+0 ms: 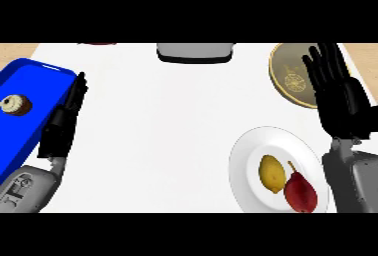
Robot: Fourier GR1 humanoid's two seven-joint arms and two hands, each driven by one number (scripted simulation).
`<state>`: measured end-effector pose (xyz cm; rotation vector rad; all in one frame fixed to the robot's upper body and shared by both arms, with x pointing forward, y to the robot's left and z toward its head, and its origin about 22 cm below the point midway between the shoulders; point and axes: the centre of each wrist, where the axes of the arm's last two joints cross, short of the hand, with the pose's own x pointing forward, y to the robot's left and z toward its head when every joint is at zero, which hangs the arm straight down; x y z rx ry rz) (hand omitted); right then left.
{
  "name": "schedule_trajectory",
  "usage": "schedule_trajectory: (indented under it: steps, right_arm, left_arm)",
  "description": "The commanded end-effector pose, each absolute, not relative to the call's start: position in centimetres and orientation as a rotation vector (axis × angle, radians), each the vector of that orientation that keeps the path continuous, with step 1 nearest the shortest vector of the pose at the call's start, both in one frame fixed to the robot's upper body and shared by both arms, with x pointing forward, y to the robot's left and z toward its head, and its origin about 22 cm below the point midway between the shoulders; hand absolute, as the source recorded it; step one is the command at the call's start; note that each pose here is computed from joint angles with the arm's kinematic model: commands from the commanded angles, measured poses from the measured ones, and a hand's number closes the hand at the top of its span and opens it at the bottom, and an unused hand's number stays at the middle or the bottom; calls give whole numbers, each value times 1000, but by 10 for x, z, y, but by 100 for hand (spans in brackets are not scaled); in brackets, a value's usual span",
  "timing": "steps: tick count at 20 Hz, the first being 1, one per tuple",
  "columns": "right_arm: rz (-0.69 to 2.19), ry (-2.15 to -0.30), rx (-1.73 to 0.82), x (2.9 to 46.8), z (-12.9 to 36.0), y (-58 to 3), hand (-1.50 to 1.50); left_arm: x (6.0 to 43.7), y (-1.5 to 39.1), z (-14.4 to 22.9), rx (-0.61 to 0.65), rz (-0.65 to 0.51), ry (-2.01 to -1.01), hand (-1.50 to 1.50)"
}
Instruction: Pick the lemon from the plate and place it in the bowl
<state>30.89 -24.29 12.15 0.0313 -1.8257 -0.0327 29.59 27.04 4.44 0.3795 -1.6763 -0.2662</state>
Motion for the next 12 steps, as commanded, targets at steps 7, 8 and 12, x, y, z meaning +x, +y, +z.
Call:
schedule_trajectory:
  steps: [7,8,12]
  right_arm:
    - [626,-1628,-675,265,132,-328,150]
    - [617,-1480,-780,254,116,-345,-150]
    - [313,-1505,-888,196,77,-318,-150]
  left_arm:
    - [285,303,47,428,-115,-1596,0]
    - [283,305,45,428,-71,-1577,0]
    - [273,316,41,395,-12,-1526,0]
